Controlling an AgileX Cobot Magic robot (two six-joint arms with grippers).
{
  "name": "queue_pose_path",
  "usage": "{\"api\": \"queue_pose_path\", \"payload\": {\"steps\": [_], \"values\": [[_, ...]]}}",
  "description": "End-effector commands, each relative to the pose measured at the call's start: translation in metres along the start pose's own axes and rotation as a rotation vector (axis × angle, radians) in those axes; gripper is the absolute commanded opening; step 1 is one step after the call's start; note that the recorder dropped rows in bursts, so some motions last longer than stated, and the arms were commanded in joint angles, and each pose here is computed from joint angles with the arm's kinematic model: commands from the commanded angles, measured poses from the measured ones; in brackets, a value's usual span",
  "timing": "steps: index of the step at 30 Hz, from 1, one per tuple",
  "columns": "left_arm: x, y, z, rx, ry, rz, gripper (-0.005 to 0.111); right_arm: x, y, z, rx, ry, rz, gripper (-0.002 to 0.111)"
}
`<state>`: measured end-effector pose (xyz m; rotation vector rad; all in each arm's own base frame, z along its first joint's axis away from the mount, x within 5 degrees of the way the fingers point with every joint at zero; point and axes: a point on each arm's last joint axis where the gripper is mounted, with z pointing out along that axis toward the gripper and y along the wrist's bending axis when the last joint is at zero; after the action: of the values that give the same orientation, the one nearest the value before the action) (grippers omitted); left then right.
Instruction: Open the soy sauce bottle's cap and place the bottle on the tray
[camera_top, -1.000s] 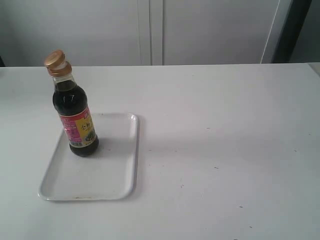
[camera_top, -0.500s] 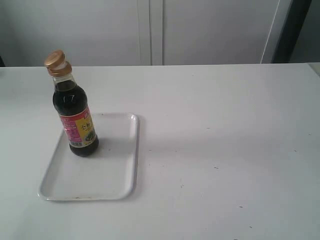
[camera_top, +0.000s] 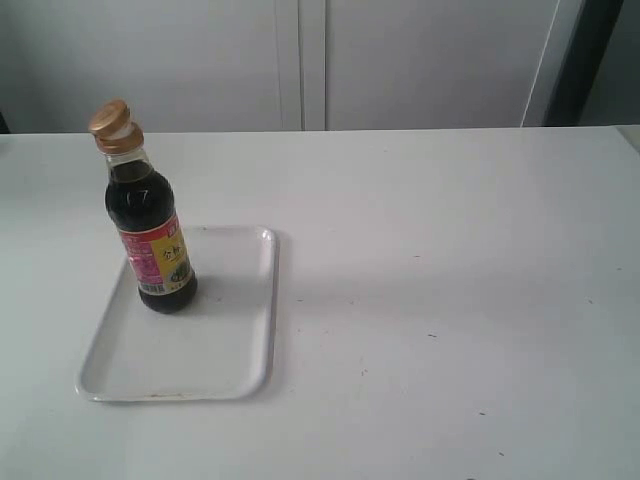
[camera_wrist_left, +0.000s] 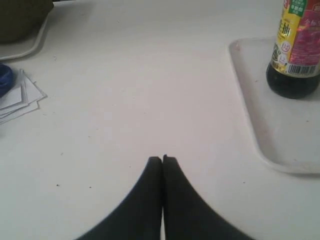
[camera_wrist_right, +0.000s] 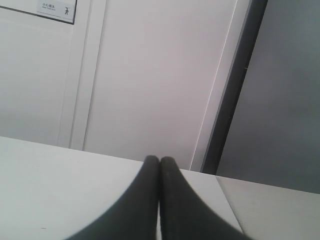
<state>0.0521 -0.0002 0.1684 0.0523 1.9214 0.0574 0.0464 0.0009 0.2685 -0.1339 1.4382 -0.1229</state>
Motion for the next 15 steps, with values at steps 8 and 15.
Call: {"api": "queue_pose_path", "payload": {"steps": [8,15], "values": [[0.0015,-0.0007,0.0003,0.005,0.005,-0.026,0.000,0.0004,-0.0003,-0.0005,0.008,-0.001,0.002,0.000],[0.0013,-0.0007,0.0003,0.005,0.002,-0.026,0.000,0.0004,-0.0003,-0.0005,0.008,-0.001,0.002,0.000]]}}
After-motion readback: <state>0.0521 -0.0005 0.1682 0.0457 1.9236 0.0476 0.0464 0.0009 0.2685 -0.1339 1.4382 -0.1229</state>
